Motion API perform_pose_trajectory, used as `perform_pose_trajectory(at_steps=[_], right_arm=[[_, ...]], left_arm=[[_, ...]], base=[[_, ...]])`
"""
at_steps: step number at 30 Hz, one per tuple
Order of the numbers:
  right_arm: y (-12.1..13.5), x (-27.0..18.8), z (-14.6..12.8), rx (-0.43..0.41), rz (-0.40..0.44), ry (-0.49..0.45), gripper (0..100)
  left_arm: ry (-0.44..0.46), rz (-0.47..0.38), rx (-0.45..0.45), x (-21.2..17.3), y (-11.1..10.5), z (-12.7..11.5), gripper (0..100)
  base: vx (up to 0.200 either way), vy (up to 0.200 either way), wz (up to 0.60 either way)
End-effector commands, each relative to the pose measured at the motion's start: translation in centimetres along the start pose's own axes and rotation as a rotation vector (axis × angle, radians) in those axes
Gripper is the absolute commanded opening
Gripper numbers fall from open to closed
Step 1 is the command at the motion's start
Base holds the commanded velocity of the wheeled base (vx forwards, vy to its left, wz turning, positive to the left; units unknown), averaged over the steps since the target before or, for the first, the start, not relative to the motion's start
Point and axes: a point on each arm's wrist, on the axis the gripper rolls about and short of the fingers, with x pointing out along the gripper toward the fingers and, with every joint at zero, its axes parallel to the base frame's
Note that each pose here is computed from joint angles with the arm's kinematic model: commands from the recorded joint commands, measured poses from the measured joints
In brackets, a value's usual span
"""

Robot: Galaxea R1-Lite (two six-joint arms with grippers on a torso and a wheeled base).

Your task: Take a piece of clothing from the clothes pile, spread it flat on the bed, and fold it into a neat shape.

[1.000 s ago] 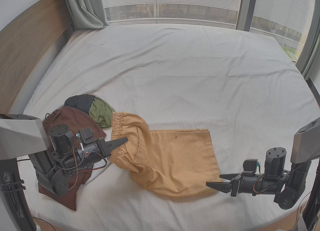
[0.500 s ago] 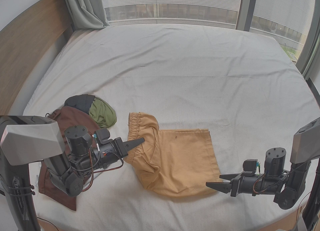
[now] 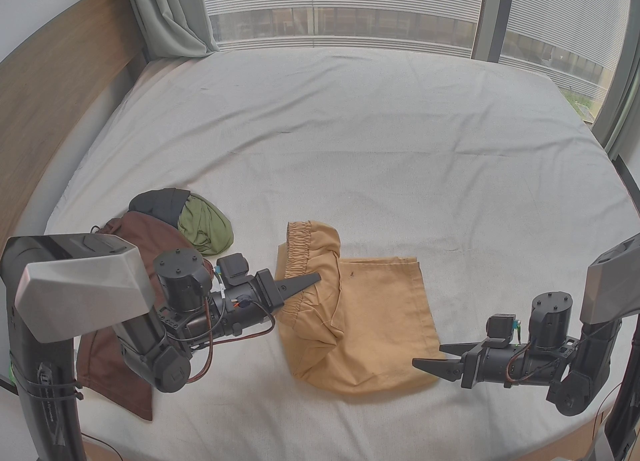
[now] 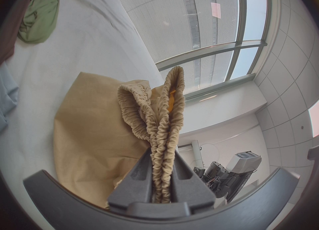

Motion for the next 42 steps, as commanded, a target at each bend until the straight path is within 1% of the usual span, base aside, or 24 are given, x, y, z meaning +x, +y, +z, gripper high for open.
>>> perform_pose_trajectory(at_steps=[1,9,13,17,23,28,29,31,38,42], right_arm=[[-0.1,0.0,0.2,-0.003,0.0,-0.01,100],[-0.2,0.2,0.6,-0.006,-0.002,-0.027,100],[-0.3,0.2,0.7,-0.007,-0.004,-0.034,100],[-0.3,0.1,0.8,-0.008,-0.005,-0.039,100],[-0.5,0.1,1.0,-0.008,-0.008,-0.05,100],[-0.5,0.1,1.1,-0.009,-0.008,-0.054,100],[-0.5,0.0,1.2,-0.009,-0.009,-0.056,100],[-0.6,0.0,1.2,-0.008,-0.012,-0.059,100],[-0.8,0.0,1.3,-0.005,-0.017,-0.062,100],[-0.8,0.0,1.3,-0.005,-0.017,-0.062,100]], left_arm=[[0.024,-0.008,-0.015,1.4,0.7,-0.8,0],[0.073,-0.021,-0.026,2.8,1.1,-2.4,0],[0.09,-0.021,-0.031,3.5,1.8,-3.1,0],[0.095,-0.022,-0.031,4.3,2.5,-3.5,0],[0.093,-0.04,-0.023,5.0,2.4,-3.5,0],[0.096,-0.033,-0.035,5.1,2.8,-3.7,0],[0.091,-0.033,-0.034,5.2,2.8,-3.7,100],[0.077,-0.031,-0.029,5.4,3.0,-3.6,100],[0.071,-0.032,-0.02,5.4,2.9,-3.5,100],[0.033,-0.014,-0.017,5.3,2.9,-2.9,100]], base=[[0.0,0.0,0.0],[0.0,0.0,0.0],[0.0,0.0,0.0],[0.0,0.0,0.0],[0.0,0.0,0.0],[0.0,0.0,0.0],[0.0,0.0,0.0],[0.0,0.0,0.0],[0.0,0.0,0.0],[0.0,0.0,0.0]])
